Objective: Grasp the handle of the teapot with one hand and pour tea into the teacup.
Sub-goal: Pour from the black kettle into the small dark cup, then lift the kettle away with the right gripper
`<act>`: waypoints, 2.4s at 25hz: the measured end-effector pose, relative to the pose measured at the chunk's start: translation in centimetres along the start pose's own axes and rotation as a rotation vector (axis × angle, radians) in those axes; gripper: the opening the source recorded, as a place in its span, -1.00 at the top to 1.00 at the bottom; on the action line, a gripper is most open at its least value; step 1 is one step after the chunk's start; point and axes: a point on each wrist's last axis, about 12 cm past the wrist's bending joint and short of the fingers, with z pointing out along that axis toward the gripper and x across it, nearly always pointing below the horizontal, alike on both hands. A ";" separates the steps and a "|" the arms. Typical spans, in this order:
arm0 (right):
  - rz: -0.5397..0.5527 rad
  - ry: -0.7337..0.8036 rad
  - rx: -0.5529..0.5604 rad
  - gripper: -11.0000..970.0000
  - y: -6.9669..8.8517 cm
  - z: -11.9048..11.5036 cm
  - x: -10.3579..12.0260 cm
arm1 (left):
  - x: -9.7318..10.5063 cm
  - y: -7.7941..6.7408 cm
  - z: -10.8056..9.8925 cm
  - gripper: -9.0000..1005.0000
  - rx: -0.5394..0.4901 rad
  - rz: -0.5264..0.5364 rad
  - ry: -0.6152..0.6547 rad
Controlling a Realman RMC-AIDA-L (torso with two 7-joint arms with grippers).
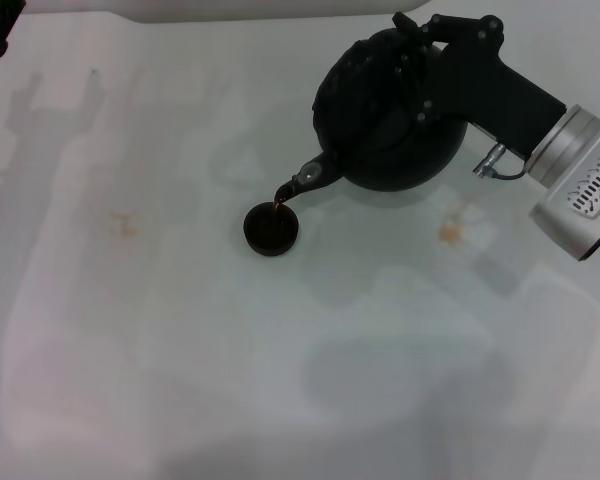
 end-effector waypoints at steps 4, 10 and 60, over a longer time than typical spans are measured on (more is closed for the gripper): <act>-0.019 0.000 0.000 0.70 0.0 0.0 0.0 | 0.0 0.0 0.0 -0.75 0.000 0.000 0.000; -0.035 0.004 0.001 0.71 0.0 0.0 0.0 | 0.0 0.0 0.0 -0.74 0.000 0.000 0.000; -0.096 0.002 0.010 0.73 -0.1 0.0 0.0 | 0.0 0.0 0.0 -0.74 -0.002 0.000 0.000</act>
